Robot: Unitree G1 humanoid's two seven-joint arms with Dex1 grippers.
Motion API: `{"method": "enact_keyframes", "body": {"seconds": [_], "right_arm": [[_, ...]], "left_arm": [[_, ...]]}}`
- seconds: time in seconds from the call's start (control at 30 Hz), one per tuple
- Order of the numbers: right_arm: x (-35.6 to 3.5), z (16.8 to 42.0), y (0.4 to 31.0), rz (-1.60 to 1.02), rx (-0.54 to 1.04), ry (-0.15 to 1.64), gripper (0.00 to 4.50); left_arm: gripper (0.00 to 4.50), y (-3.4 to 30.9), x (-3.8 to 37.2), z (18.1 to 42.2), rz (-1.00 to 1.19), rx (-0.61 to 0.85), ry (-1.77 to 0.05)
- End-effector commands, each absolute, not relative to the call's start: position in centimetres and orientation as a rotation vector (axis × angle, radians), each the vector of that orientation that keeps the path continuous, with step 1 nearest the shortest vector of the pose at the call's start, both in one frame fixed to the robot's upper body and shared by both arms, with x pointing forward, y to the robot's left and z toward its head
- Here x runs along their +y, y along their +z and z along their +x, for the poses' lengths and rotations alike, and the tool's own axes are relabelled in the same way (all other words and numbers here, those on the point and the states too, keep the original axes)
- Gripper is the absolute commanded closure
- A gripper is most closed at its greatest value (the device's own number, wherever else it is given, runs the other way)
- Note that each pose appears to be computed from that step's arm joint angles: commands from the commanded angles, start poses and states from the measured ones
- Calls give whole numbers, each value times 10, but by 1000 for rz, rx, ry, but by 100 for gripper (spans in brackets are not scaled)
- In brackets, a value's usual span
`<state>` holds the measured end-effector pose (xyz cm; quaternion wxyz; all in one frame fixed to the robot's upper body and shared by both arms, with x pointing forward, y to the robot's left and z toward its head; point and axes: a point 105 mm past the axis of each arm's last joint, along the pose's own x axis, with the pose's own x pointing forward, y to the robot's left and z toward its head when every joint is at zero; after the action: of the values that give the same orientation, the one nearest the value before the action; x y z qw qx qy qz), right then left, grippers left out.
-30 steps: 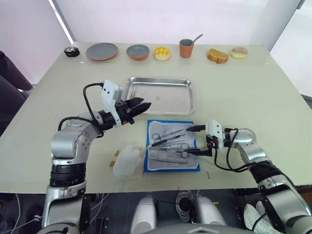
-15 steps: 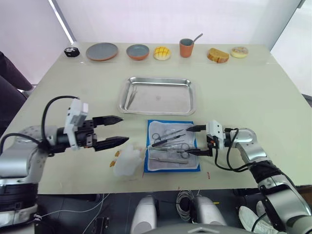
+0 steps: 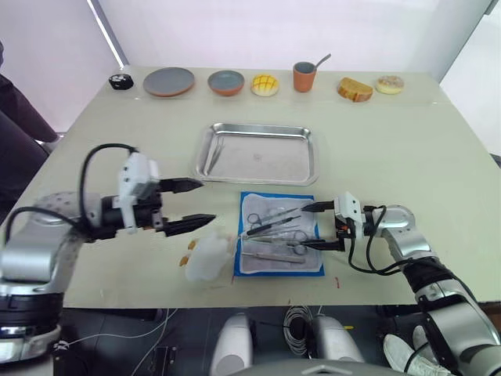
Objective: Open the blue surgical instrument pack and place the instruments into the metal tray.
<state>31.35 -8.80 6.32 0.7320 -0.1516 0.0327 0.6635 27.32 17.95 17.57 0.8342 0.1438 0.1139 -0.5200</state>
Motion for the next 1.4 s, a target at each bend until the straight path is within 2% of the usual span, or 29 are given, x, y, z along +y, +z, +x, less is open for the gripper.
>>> {"method": "enact_keyframes", "body": {"seconds": [0.03,0.13,0.23,0.3,0.33,0.67,1.4], "right_arm": [[-97,309,44,-333,165,1455,0],[-96,311,45,-335,160,1444,0],[-95,311,45,-335,155,1444,0],[-95,311,45,-335,155,1441,0],[-95,311,45,-335,155,1439,0],[-95,315,45,-333,155,1423,0],[-93,315,45,-332,153,1414,0]], "left_arm": [[3,184,154,282,299,245,-1105],[3,175,146,292,316,274,-1081],[78,160,142,295,357,313,-1113],[173,153,142,299,398,318,-1105],[207,149,142,301,411,323,-1105],[207,119,134,317,494,334,-1131],[207,98,106,324,612,365,-1225]]}}
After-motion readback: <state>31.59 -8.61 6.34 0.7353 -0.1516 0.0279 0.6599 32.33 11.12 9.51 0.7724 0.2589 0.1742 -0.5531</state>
